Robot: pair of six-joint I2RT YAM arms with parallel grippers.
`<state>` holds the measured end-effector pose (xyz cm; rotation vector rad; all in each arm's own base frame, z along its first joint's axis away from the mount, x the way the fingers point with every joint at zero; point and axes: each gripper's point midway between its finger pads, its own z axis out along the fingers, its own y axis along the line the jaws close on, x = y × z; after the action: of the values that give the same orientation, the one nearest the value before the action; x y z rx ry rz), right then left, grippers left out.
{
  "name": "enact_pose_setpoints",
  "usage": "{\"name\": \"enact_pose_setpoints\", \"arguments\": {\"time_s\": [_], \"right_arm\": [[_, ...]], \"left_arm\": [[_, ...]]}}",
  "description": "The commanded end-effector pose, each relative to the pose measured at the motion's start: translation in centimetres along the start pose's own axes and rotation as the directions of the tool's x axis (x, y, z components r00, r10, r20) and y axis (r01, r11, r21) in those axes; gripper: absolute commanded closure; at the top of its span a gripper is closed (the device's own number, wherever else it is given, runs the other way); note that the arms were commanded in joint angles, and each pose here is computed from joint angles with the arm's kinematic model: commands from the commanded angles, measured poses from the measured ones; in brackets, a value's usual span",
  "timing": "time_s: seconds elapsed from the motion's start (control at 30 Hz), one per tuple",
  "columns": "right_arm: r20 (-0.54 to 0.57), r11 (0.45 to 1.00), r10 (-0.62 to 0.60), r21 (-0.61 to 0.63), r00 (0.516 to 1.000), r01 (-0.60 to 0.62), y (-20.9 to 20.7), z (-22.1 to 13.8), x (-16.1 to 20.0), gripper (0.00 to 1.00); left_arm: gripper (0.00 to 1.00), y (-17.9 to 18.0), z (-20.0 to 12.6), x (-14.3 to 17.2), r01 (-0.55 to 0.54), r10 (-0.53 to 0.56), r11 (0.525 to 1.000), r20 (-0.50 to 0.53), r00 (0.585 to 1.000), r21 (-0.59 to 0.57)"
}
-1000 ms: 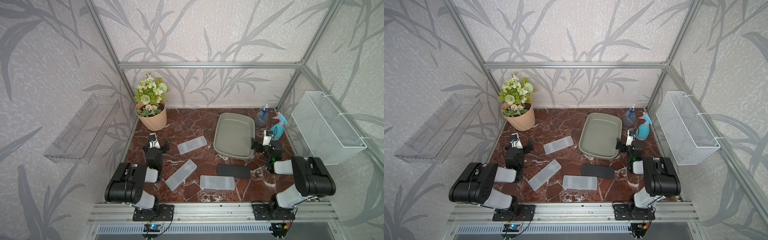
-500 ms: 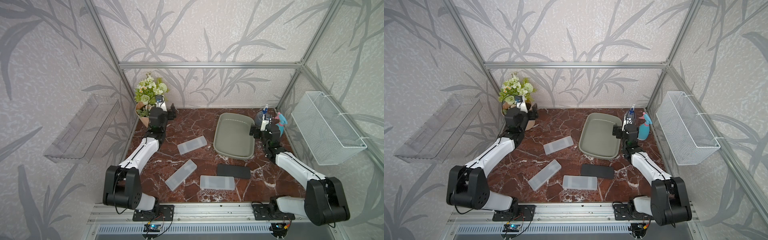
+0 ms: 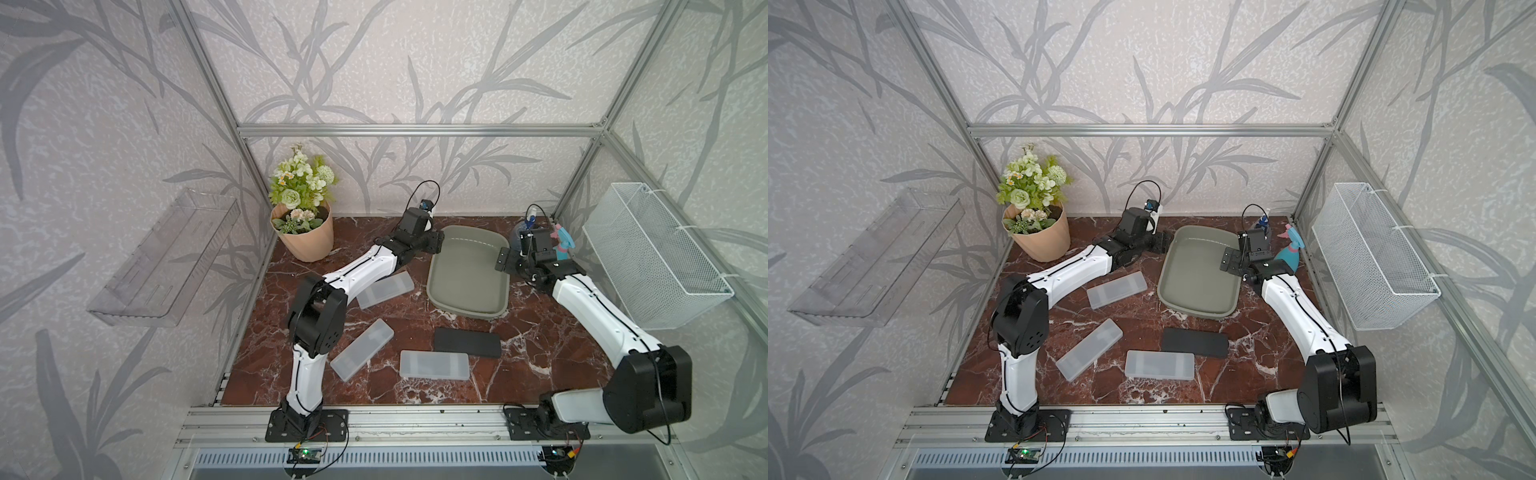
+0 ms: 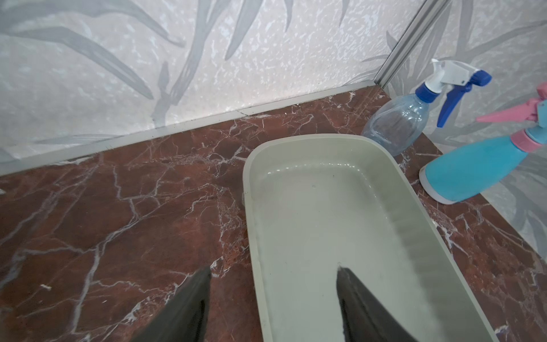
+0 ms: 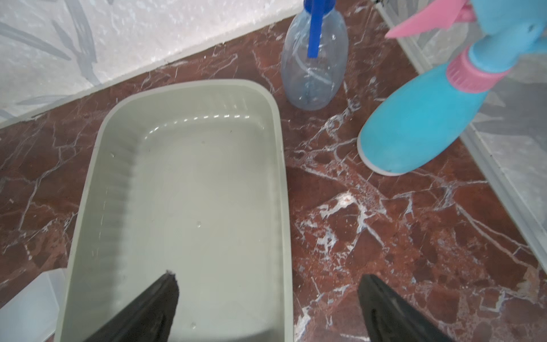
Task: Put the pencil case into the storage box
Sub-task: Adjust the storage box at the center of the board.
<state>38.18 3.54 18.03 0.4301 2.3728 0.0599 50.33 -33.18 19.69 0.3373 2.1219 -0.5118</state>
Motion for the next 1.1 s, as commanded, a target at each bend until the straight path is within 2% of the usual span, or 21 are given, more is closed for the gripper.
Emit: {"name": "enact_pose_setpoints", "arguments": {"time_s": [0.0, 0.37, 0.6, 0.83, 0.97, 1.07], "right_arm": [[-0.102, 1.000, -0.010, -0.018, 0.995, 0.009, 0.5, -0.7, 1.9, 0.01], [-0.186, 0.998, -0.030, -0.065, 0.982, 0.018, 0.9, -1.5, 3.7, 0.01], [-0.202, 0.997, -0.039, -0.078, 0.979, 0.024, 0.8, -2.2, 4.3, 0.01], [-0.211, 0.996, -0.028, -0.086, 0.977, 0.010, 0.7, -2.4, 4.8, 0.01], [-0.210, 0.996, -0.021, -0.086, 0.978, 0.003, 0.8, -2.3, 4.8, 0.01], [-0.211, 0.996, -0.017, -0.087, 0.977, -0.001, 0.9, -2.1, 4.7, 0.01]], "left_arm": [[0.33, -0.2, 1.6, -0.9, 0.105, -0.105, 0.994, -0.006, 0.994, 0.041], [0.46, -0.1, 9.1, 2.2, 0.204, -0.197, 0.978, -0.121, 0.973, 0.045], [0.51, -0.1, 12.4, 2.6, 0.229, -0.222, 0.973, -0.130, 0.966, 0.036], [0.69, 0.9, 14.0, 4.5, 0.243, -0.239, 0.970, -0.156, 0.958, 0.005], [0.78, 0.8, 14.1, 4.6, 0.245, -0.240, 0.969, -0.160, 0.958, 0.013], [0.80, 0.7, 14.1, 4.8, 0.249, -0.243, 0.968, -0.168, 0.955, 0.019]]}}
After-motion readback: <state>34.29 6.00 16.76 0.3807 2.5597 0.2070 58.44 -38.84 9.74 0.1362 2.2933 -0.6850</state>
